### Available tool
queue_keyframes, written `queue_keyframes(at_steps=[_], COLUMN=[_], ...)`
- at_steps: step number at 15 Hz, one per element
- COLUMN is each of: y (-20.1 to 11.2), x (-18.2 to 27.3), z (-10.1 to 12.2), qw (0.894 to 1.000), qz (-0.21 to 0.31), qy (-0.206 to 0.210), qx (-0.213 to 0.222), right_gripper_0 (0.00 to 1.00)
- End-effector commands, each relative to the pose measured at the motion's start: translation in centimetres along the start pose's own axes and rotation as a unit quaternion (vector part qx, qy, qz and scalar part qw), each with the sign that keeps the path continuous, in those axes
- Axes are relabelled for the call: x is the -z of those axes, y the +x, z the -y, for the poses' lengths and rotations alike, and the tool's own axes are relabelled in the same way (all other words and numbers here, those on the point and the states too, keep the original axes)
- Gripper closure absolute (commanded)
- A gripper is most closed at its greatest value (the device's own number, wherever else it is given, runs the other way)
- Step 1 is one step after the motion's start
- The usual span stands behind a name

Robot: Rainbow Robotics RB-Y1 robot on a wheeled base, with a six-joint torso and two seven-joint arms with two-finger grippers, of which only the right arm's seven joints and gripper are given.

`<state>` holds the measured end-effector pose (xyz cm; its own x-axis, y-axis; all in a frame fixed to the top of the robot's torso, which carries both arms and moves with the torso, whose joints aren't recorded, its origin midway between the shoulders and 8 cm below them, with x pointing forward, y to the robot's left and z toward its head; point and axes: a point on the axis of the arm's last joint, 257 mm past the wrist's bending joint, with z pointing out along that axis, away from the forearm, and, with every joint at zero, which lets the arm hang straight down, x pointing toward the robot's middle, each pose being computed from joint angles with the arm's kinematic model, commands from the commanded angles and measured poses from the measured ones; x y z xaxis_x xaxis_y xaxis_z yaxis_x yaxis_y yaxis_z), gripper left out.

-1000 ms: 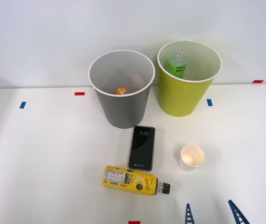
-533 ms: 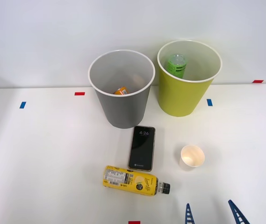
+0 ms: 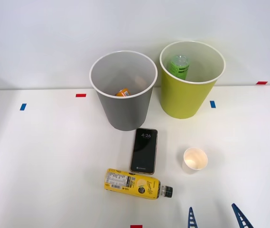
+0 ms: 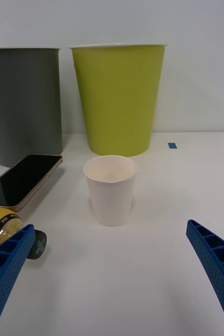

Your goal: Put cans in the gray bin, plastic bottles in the light green bin

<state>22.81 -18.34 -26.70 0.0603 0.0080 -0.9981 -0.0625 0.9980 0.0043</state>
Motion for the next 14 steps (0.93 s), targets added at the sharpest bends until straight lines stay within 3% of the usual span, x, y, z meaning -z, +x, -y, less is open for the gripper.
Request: queue_keyframes(at_steps=[1, 9, 10, 14], y=[0.0, 0.0, 2.0, 0.5], x=[0.0, 0.0, 0.3, -1.0], z=[0.0, 0.0, 0.5, -0.1], qw=[1.000, 1.000, 1.000, 0.998], qz=[0.000, 0.000, -0.021, 0.002], qy=[0.000, 0.000, 0.001, -0.044], qx=[0.000, 0.000, 0.006, 0.034], right_gripper_0=[0.00, 0.00, 0.00, 0.00])
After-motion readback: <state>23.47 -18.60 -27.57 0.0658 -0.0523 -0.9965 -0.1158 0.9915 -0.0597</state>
